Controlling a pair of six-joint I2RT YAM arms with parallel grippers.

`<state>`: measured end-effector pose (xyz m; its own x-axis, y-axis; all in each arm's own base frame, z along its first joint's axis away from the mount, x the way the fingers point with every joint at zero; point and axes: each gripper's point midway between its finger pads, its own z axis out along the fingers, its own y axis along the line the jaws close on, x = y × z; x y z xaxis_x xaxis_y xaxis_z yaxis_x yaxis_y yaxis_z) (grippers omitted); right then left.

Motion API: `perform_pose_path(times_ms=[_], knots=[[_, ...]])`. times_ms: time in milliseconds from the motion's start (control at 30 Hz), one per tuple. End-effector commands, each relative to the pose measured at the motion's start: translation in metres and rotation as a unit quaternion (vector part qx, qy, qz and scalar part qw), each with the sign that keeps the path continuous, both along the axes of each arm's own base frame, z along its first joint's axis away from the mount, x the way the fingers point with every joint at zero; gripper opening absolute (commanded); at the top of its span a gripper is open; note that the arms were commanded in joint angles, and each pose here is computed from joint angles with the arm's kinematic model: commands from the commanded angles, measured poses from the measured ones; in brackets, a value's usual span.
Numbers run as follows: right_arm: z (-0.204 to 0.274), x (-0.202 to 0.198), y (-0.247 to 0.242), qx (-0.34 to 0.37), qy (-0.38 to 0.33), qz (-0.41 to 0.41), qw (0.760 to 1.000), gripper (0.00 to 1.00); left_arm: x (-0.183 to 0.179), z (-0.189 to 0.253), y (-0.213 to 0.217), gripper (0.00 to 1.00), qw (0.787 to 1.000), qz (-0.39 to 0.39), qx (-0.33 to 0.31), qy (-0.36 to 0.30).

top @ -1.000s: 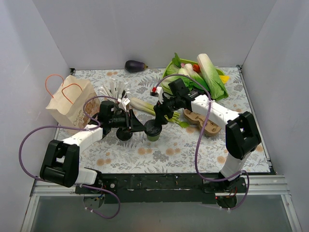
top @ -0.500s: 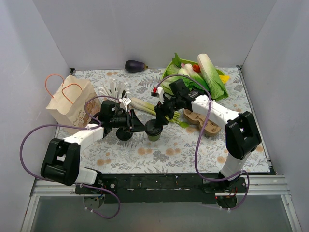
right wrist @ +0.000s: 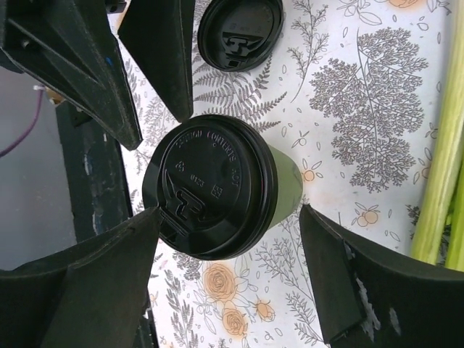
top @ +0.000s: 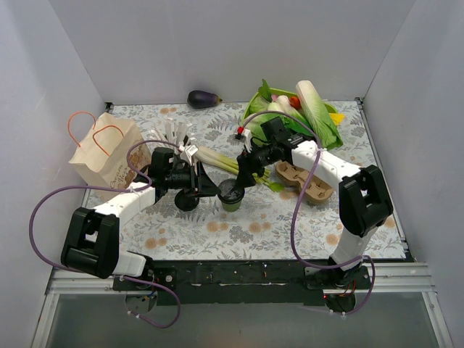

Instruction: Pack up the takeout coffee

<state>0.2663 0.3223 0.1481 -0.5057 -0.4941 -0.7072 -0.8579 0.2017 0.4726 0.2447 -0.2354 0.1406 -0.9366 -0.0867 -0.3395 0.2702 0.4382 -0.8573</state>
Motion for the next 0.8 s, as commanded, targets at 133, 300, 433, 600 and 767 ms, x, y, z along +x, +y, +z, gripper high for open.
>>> perform_pose_path(times_ms=[133,300,433,600,767], knots=[[0.011,-0.008,-0.003,0.078,0.100,0.022,0.992,0.92,-0.002,0.014,-0.008,0.48,0.999,-0.017,-0.044,0.001],[0.004,-0.014,-0.009,0.096,0.148,0.028,0.984,0.93,0.002,0.014,-0.012,0.49,0.998,-0.019,-0.061,0.010],[-0.004,-0.013,-0.008,0.092,0.156,0.025,0.983,0.92,0.007,0.007,-0.012,0.49,0.998,-0.011,-0.054,0.019],[-0.007,-0.009,-0.005,0.093,0.166,0.019,0.981,0.90,0.009,0.002,-0.011,0.49,0.999,-0.005,-0.044,0.023],[-0.013,-0.007,-0.004,0.089,0.174,0.013,0.981,0.89,0.011,-0.003,-0.011,0.49,0.999,0.003,-0.040,0.028]])
